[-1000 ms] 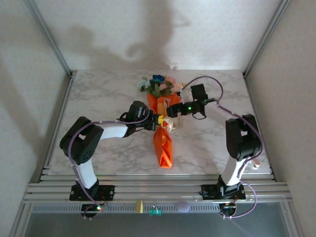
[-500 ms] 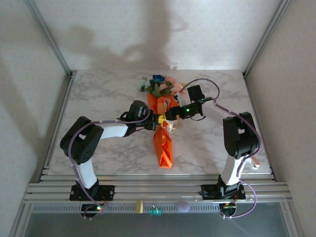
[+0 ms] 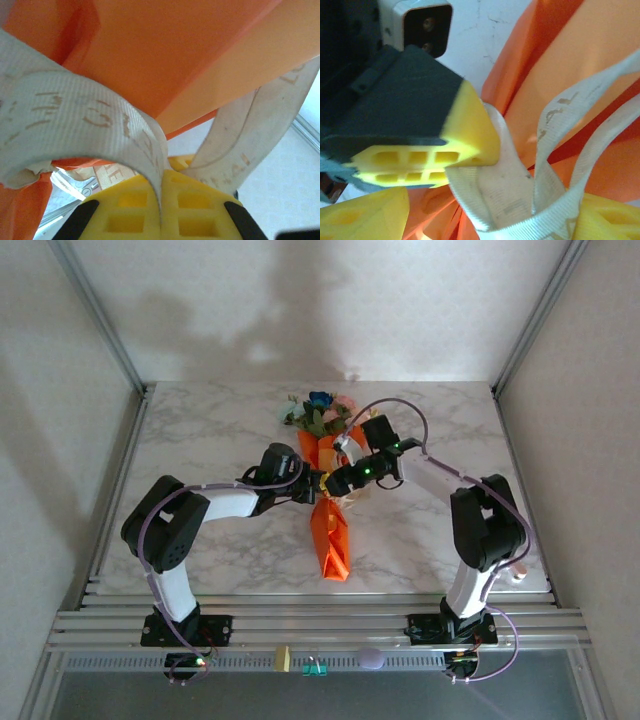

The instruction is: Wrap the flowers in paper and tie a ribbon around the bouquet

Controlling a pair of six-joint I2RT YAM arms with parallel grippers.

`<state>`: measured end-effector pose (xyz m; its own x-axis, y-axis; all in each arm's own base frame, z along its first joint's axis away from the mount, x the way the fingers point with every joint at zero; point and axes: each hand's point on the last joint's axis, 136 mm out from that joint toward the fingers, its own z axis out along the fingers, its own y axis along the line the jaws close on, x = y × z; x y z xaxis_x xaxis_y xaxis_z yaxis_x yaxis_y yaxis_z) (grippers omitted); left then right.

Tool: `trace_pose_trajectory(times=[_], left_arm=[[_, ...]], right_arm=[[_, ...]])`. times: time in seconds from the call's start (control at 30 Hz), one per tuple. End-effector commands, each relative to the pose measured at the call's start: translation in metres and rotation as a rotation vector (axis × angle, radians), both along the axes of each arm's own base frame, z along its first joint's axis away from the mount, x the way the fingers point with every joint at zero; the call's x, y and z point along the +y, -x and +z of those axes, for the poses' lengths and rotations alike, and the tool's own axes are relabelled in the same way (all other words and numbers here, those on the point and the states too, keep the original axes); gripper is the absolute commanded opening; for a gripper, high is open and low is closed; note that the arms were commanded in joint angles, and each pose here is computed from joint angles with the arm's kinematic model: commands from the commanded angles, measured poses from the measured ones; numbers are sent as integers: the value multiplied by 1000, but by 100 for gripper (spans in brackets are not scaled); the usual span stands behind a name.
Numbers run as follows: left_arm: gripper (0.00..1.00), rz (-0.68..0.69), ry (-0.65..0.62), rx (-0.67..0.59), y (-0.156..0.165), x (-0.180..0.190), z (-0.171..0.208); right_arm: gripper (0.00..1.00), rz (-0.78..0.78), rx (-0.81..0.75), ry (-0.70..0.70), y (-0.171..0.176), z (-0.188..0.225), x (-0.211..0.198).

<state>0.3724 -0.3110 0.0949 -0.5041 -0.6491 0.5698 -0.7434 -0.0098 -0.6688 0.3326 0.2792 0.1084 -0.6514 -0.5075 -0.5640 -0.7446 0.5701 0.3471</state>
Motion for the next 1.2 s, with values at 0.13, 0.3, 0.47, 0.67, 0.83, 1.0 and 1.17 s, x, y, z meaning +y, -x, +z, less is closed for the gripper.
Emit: trace_pose_trajectory(times=[0.13, 0.3, 0.47, 0.67, 0.83, 1.0, 1.17], left_arm=[[0, -19, 4, -17, -4, -1, 3], [0, -22, 5, -16, -4, -1, 3], [0, -23, 7, -16, -5, -1, 4], [0, -33, 3, -15, -4, -2, 3], [0, -33, -1, -12, -4, -1, 2], [0, -27, -8, -19, -3, 1, 7], [0, -20, -11, -32, -4, 4, 13]], right_arm=[[77, 99, -307, 254, -1, 1, -17], [76, 147, -340, 329, -4, -11, -16], [76, 164, -359, 349, -6, -14, -9], [81, 175, -384, 341, -3, -11, 2], [84, 166, -407, 367, -4, -15, 1], [82, 150, -454, 407, -14, -18, 2], [75, 169, -495, 417, -15, -15, 6]])
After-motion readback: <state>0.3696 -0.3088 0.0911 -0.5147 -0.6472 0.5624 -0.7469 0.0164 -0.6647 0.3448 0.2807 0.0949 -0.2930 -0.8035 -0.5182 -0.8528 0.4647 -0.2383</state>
